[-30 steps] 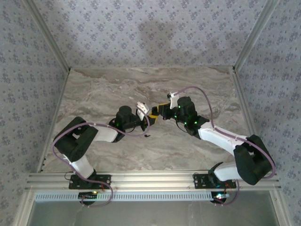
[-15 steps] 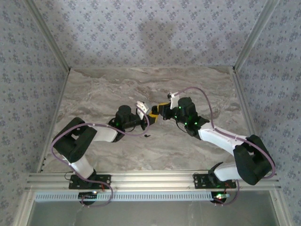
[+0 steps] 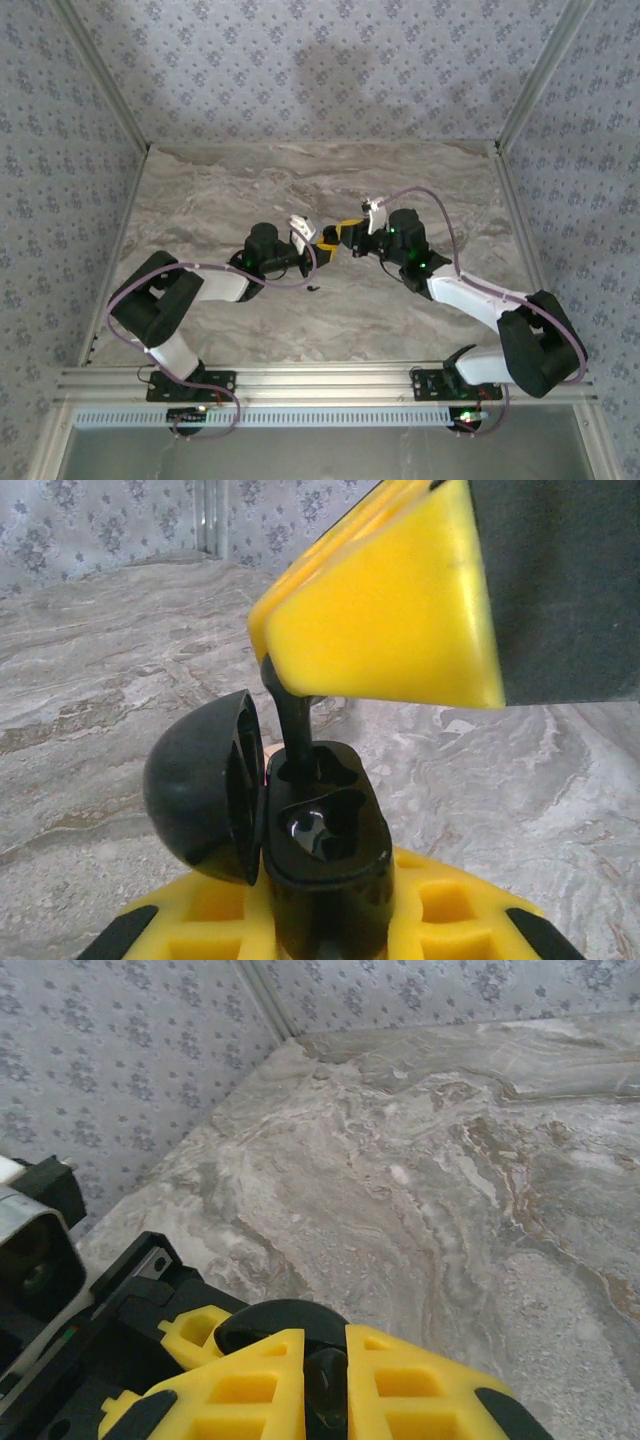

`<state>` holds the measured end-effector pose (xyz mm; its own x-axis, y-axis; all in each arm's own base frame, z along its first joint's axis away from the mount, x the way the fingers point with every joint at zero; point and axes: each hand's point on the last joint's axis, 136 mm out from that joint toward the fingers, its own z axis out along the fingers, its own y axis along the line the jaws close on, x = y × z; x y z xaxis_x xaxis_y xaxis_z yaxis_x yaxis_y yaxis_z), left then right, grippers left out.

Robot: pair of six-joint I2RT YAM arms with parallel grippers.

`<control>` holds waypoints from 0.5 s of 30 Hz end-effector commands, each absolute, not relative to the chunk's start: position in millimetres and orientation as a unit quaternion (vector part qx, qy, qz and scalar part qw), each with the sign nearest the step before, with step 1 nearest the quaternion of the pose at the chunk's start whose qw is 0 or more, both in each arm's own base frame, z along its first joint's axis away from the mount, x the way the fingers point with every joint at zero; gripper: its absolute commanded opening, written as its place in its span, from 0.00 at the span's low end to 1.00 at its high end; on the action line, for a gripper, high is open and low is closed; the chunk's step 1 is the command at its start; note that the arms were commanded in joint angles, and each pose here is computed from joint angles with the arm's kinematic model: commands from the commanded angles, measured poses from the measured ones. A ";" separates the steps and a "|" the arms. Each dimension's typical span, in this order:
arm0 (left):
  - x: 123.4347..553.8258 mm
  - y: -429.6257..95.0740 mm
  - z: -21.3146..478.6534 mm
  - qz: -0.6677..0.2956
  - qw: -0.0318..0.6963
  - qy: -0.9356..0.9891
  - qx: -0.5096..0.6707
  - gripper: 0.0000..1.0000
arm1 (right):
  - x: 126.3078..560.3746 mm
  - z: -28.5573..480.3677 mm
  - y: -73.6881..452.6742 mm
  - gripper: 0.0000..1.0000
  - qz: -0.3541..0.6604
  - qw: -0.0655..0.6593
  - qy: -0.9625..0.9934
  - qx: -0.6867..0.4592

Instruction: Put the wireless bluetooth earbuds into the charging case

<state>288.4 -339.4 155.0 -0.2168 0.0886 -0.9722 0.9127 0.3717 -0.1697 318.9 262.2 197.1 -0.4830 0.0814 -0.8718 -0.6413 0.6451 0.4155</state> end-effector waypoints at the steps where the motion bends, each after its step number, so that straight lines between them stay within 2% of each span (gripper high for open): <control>1: 286.7 -342.3 215.0 -0.438 0.560 0.591 0.381 0.13 | 296.7 193.6 270.0 0.16 0.420 0.448 0.758 -0.219; 15: 273.7 -342.8 232.5 -0.461 0.562 0.560 0.398 0.13 | 278.2 201.0 269.2 0.17 0.464 0.428 0.728 -0.267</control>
<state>274.9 -343.3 171.3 -0.2074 0.0604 -0.9764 0.9385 0.2940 -0.1811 304.9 259.7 213.6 -0.4415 0.0746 -0.8942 -0.7435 0.5274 0.4111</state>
